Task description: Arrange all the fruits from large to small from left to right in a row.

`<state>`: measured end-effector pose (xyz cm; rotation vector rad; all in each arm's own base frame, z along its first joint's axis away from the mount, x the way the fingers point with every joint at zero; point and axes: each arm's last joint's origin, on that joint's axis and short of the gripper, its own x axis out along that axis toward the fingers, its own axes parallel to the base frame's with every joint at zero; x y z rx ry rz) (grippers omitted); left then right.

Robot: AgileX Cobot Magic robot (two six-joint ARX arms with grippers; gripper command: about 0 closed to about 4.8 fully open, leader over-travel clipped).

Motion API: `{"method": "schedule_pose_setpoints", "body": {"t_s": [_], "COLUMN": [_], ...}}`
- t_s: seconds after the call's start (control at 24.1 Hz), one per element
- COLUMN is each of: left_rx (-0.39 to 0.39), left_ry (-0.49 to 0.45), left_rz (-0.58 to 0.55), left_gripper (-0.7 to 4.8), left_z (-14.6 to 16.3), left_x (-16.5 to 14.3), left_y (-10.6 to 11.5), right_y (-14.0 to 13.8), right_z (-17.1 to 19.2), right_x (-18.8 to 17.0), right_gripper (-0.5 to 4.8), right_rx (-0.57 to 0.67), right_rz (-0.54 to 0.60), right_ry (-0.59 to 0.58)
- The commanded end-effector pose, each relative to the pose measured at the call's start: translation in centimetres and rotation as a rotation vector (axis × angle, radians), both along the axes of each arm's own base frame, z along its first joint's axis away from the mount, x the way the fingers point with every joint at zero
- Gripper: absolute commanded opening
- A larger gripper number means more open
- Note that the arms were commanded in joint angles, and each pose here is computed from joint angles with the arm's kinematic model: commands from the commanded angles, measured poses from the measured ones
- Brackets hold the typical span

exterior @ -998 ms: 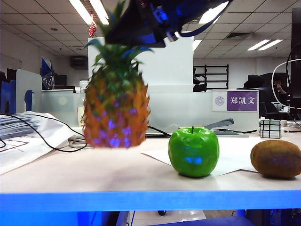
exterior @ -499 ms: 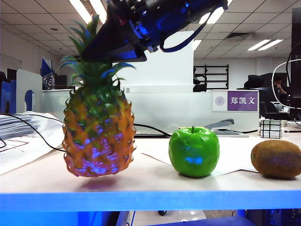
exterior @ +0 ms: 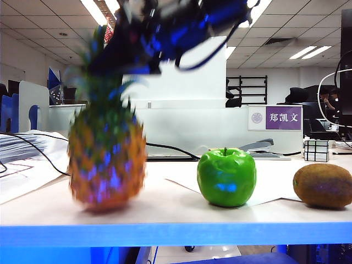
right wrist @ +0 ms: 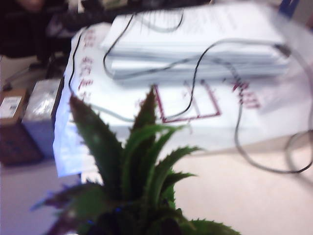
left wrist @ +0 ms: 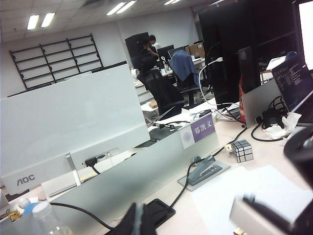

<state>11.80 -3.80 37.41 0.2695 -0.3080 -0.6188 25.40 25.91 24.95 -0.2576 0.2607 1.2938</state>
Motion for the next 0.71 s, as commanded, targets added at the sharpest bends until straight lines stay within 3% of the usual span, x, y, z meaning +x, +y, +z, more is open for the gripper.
{"method": "schedule_pose_setpoints", "body": {"t_s": [0.04,0.5,0.71], "left_rx": [-0.001,0.048,0.057], "left_ry": [0.021,0.682,0.779], "left_rz": [0.0,0.045,0.05], "left_gripper": [-0.06,-0.06,-0.06], "left_z": [-0.1,-5.8,-6.5], "left_x": [-0.4,-2.5,-2.9], "left_y": [0.1,0.6,0.7], "right_y": [0.6,1.1,1.1], "right_z": [-0.2,-0.5,-0.6], "right_x": [0.1,0.1,0.2], "right_gripper": [-0.05,-0.05,-0.05], "right_rx": [0.008,-0.012,-0.019], "right_rz": [0.022,-0.027,-0.047], "right_ry": [-0.032,-0.081,-0.086]}}
